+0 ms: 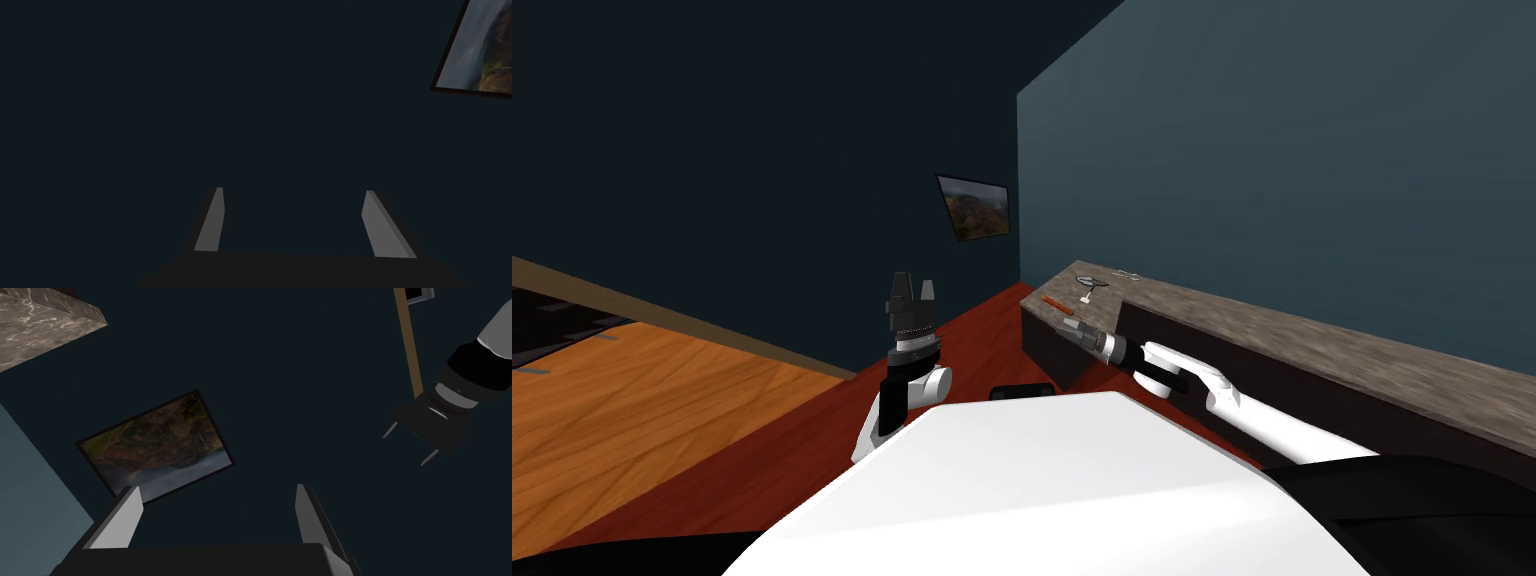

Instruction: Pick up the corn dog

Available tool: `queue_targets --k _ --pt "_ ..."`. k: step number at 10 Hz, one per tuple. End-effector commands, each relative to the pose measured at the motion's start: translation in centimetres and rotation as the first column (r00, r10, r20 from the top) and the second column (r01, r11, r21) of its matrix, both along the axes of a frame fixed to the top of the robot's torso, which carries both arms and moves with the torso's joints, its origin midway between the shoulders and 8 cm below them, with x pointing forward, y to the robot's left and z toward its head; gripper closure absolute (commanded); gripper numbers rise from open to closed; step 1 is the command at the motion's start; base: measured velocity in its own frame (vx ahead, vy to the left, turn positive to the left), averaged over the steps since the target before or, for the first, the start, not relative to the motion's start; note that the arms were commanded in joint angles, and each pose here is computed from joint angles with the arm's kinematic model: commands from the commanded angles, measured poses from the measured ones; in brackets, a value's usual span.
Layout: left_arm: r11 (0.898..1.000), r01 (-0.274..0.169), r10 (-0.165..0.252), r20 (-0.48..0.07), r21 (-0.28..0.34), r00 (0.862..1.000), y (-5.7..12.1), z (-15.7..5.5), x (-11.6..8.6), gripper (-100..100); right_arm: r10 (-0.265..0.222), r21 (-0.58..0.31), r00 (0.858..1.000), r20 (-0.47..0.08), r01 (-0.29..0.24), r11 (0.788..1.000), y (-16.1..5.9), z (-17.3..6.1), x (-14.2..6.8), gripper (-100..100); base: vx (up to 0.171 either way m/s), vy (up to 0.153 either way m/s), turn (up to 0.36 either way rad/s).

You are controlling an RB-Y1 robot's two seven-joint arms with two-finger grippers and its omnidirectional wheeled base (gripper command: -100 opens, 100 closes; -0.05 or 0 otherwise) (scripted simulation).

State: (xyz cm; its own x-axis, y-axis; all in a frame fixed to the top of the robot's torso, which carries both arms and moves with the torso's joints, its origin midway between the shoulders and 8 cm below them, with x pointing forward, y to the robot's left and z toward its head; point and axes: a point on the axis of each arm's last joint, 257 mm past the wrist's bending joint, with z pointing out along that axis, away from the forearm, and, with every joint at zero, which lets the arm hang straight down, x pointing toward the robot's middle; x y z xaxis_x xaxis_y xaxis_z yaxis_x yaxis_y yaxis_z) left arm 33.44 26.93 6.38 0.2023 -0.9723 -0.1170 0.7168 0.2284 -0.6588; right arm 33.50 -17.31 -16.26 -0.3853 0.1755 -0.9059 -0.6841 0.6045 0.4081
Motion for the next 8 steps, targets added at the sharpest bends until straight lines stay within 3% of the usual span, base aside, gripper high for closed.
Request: queue_targets --k 1,2,4,5,8 --pt "1.0 0.0 0.0 0.0 0.0 1.0 0.0 0.0 0.0 0 0.007 -0.036 1.0 -0.008 -0.008 0.999 -0.5 -0.4 0.1 -100 0.035 0.018 -0.014" --pt "1.0 0.0 0.0 0.0 0.0 1.0 0.0 0.0 0.0 0 -0.005 -0.101 0.999 -0.037 0.001 0.995 -2.2 -2.4 0.2 -100 0.064 0.035 0.137" --pt "1.0 0.0 0.0 0.0 0.0 1.0 0.0 0.0 0.0 0 0.006 -0.136 0.999 -0.041 -0.012 0.991 -2.8 -2.7 0.0 -100 0.058 0.03 0.039" --pt "1.0 0.0 0.0 0.0 0.0 1.0 0.0 0.0 0.0 0 -0.009 -0.204 0.997 -0.07 -0.005 0.979 -4.8 -4.6 0.0 -100 0.069 0.039 0.124" --pt "1.0 0.0 0.0 0.0 0.0 1.0 0.0 0.0 0.0 0 -0.015 -0.317 0.994 -0.104 -0.018 0.948 -7.8 -6.4 -0.4 -100 0.096 0.05 0.1"
